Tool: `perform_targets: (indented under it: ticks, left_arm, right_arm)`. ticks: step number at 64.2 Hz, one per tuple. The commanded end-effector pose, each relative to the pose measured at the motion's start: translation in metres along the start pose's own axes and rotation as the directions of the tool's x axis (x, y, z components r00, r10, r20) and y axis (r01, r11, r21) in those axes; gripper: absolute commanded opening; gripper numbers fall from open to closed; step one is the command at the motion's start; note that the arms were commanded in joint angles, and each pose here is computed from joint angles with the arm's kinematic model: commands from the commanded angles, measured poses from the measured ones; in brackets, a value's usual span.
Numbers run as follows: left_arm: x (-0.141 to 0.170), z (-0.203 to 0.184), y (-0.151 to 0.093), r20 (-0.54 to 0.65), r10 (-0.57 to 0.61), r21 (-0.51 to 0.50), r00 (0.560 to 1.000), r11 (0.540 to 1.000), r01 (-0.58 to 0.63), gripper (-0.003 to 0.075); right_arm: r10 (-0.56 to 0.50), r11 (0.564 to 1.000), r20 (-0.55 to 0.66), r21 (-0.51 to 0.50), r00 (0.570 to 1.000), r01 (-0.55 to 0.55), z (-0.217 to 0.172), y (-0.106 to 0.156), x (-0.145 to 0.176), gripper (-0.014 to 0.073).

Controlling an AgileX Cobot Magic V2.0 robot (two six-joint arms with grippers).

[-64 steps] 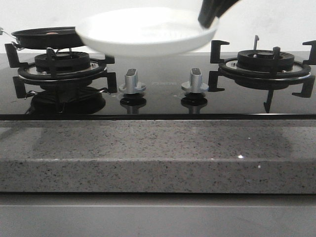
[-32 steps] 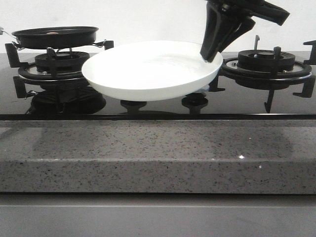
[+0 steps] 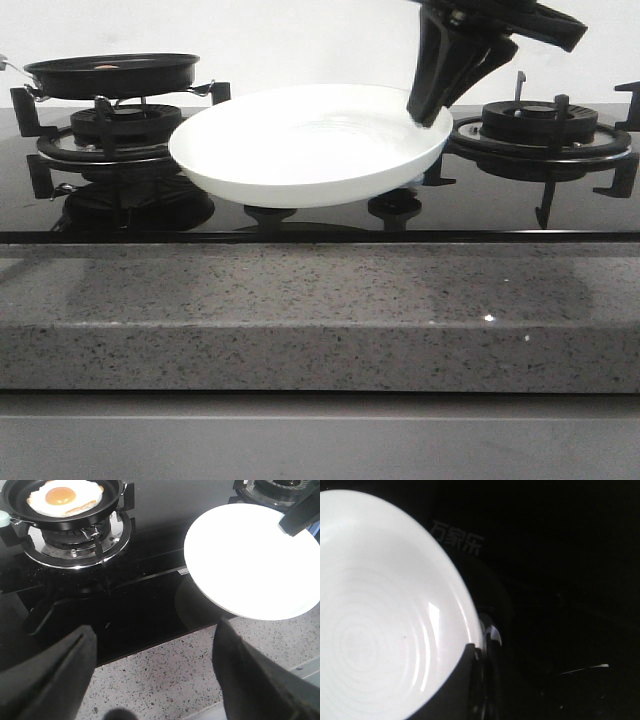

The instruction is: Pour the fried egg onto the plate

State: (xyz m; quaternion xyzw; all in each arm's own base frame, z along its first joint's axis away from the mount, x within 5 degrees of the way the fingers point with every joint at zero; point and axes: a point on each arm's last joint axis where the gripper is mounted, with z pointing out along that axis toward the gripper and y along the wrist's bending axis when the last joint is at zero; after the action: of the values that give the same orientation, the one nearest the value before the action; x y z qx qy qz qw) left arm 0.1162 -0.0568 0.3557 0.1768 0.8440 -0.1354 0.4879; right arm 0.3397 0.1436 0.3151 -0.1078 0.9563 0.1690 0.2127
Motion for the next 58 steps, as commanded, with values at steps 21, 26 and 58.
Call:
perform_targets:
  ticks: [21,26,58]
  left_arm:
    - [-0.018,-0.004,-0.002,0.130,-0.014,0.013,0.991,1.000,0.012,0.0482]
    - [-0.020,-0.004,-0.002,0.160,-0.017,0.015,0.987,1.000,0.015,0.0482]
    - [-0.033,0.001,-0.001,0.138,-0.004,0.003,0.990,1.000,0.004,0.0593]
  right_arm:
    - [-0.016,1.000,0.108,-0.020,0.994,0.018,-0.024,0.007,-0.007,-0.0069]
    - [-0.016,1.000,0.108,-0.020,0.994,0.018,-0.024,0.007,-0.007,-0.0069]
    - [-0.016,1.000,0.108,-0.020,0.994,0.018,-0.024,0.007,-0.007,-0.0069]
